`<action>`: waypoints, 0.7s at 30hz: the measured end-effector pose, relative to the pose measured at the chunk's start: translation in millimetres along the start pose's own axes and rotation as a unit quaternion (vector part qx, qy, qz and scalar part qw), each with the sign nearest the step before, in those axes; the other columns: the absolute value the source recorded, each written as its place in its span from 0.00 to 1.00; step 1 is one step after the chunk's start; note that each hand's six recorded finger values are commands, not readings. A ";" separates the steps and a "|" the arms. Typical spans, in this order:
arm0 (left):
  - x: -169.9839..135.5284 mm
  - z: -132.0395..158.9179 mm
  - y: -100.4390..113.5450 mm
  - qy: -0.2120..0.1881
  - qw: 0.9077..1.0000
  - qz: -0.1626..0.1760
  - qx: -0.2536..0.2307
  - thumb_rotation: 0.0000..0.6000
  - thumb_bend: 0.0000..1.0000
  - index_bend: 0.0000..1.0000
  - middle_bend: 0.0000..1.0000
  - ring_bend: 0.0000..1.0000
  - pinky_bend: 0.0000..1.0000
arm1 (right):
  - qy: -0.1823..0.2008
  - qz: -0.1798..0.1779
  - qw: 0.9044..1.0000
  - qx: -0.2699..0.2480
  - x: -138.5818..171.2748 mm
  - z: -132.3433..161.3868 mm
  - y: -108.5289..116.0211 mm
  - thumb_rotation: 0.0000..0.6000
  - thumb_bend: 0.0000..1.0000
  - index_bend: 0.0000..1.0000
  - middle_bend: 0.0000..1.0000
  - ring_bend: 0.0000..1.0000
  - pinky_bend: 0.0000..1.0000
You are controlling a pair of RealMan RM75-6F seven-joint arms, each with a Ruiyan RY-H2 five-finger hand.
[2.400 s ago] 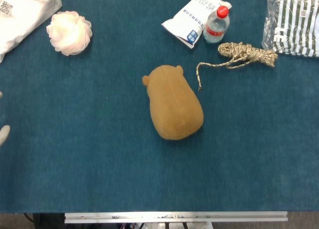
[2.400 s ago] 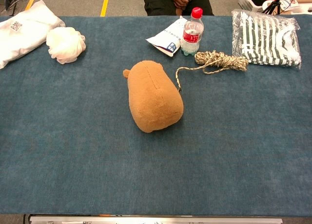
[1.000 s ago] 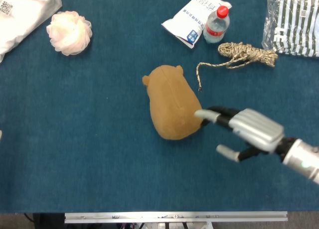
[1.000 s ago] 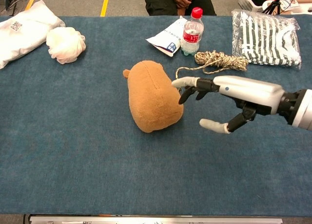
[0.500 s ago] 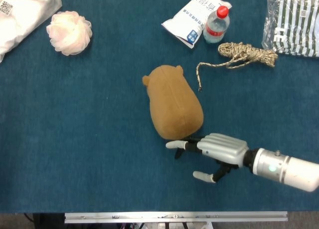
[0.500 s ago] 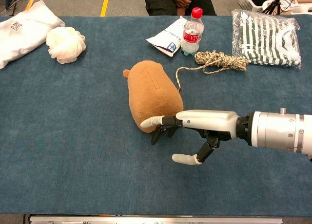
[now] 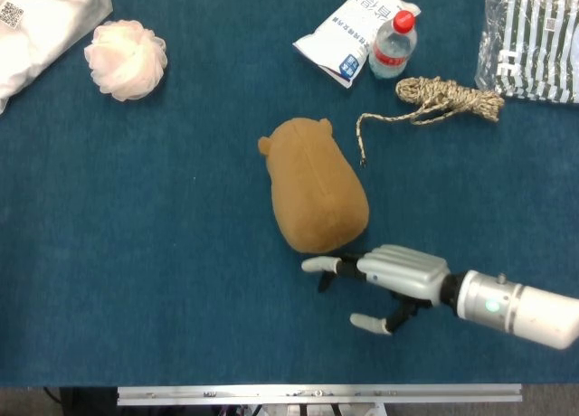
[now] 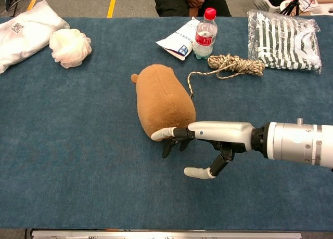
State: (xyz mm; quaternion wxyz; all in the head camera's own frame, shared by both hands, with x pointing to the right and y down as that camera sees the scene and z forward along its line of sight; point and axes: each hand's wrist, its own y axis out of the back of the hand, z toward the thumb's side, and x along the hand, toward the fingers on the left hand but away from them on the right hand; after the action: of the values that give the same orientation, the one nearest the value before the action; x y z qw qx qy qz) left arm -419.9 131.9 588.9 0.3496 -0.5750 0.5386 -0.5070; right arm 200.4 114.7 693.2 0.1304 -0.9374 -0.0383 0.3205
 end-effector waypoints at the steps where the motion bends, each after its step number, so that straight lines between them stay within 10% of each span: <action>1: 0.5 0.4 -0.3 -0.001 1.000 0.000 0.000 1.00 0.22 0.29 0.28 0.20 0.20 | 0.000 0.002 1.000 0.001 1.9 -0.3 -0.9 1.00 0.41 0.07 0.27 0.10 0.22; 21: 0.8 7.8 -4.9 -0.010 1.000 -0.008 0.008 1.00 0.22 0.29 0.28 0.20 0.20 | -0.015 0.006 1.000 -0.009 3.2 -13.2 -0.3 1.00 0.41 0.07 0.27 0.10 0.22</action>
State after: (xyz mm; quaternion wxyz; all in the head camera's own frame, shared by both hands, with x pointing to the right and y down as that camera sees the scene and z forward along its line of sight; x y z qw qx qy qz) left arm -411.2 130.9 591.8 0.3556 -0.5810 0.5265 -0.5087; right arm 211.0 112.5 701.4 0.1192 -0.9339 -0.0381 0.3350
